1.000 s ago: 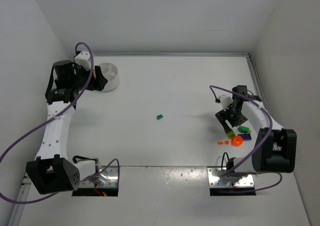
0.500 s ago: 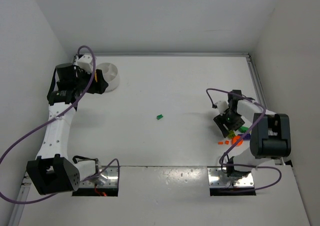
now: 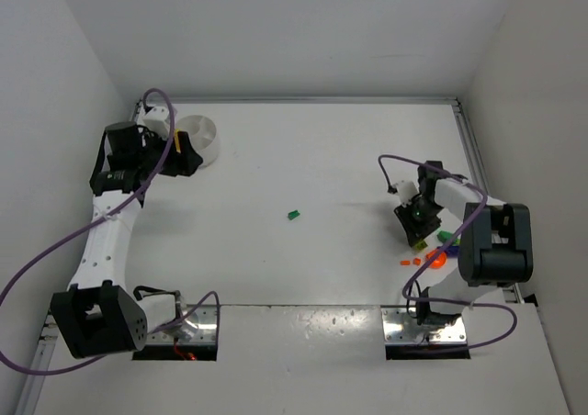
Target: Sort the legos into containers by color
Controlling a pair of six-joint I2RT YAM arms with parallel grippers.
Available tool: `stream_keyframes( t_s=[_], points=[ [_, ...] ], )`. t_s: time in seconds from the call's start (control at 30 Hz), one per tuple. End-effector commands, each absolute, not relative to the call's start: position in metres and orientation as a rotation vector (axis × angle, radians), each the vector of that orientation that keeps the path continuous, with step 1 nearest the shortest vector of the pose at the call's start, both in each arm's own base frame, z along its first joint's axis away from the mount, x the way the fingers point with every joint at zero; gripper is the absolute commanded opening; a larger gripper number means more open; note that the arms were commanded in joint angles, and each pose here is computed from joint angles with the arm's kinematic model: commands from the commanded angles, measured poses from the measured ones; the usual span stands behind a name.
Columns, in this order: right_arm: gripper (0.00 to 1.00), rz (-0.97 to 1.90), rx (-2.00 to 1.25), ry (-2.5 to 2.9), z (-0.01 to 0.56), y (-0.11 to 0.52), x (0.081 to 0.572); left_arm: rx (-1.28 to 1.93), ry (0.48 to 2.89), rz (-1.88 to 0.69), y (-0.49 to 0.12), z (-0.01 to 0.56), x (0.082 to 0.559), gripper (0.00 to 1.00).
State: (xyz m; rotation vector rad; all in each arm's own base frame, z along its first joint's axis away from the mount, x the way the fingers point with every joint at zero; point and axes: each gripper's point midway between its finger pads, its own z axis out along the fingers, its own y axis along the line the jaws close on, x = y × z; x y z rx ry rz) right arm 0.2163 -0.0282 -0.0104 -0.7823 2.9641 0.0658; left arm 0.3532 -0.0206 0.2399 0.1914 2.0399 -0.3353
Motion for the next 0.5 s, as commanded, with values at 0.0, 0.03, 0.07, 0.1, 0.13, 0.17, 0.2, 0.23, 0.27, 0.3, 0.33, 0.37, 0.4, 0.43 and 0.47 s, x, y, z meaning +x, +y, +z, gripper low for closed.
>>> stream_keyframes(
  t_s=[0.0, 0.03, 0.07, 0.1, 0.13, 0.17, 0.2, 0.23, 0.27, 0.3, 0.33, 0.37, 0.4, 0.43, 0.47],
  points=[
    [0.09, 0.245, -0.695, 2.739, 0.038, 0.008, 0.271, 0.182, 1.981, -0.504, -0.038, 0.246, 0.346, 0.66],
    [0.07, 0.287, -0.685, 2.693, 0.057, 0.019, 0.29, 0.159, 1.986, -0.567, -0.042, 0.239, 0.34, 0.66],
    [0.04, 0.396, -0.664, 2.652, 0.069, 0.034, 0.3, 0.189, 1.942, -0.638, -0.05, 0.245, 0.335, 0.66],
    [0.0, 0.462, -0.63, 2.627, 0.079, 0.05, 0.31, 0.197, 1.924, -0.681, -0.056, 0.246, 0.331, 0.66],
    [0.0, 0.508, -0.612, 2.587, 0.095, 0.061, 0.327, 0.166, 1.929, -0.728, -0.059, 0.238, 0.325, 0.66],
    [0.0, 0.613, -0.566, 2.549, 0.106, 0.078, 0.335, 0.203, 1.876, -0.745, -0.065, 0.248, 0.32, 0.66],
    [0.0, 0.652, -0.548, 2.52, 0.114, 0.087, 0.344, 0.213, 1.856, -0.756, -0.068, 0.25, 0.316, 0.66],
    [0.0, 0.683, -0.555, 2.457, 0.126, 0.101, 0.361, 0.2, 1.837, -0.764, -0.071, 0.249, 0.308, 0.67],
    [0.0, 0.69, -0.542, 2.443, 0.131, 0.107, 0.368, 0.221, 1.811, -0.778, -0.076, 0.253, 0.303, 0.69],
    [0.0, 0.73, -0.493, 2.443, 0.136, 0.116, 0.373, 0.238, 1.782, -0.763, -0.076, 0.257, 0.301, 0.69],
    [0.0, 0.753, -0.484, 2.416, 0.147, 0.127, 0.382, 0.246, 1.777, -0.757, -0.081, 0.257, 0.298, 0.7],
    [0.0, 0.794, -0.442, 2.4, 0.15, 0.132, 0.39, 0.266, 1.759, -0.772, -0.09, 0.261, 0.292, 0.72],
    [0.0, 0.862, -0.349, 2.421, 0.152, 0.143, 0.39, 0.279, 1.744, -0.767, -0.092, 0.264, 0.293, 0.72],
    [0.0, 0.953, -0.322, 2.391, 0.158, 0.154, 0.393, 0.28, 1.736, -0.802, -0.101, 0.265, 0.289, 0.74],
    [0.0, 1.031, -0.288, 2.399, 0.155, 0.165, 0.394, 0.294, 1.704, -0.809, -0.104, 0.27, 0.29, 0.76]
  ],
)
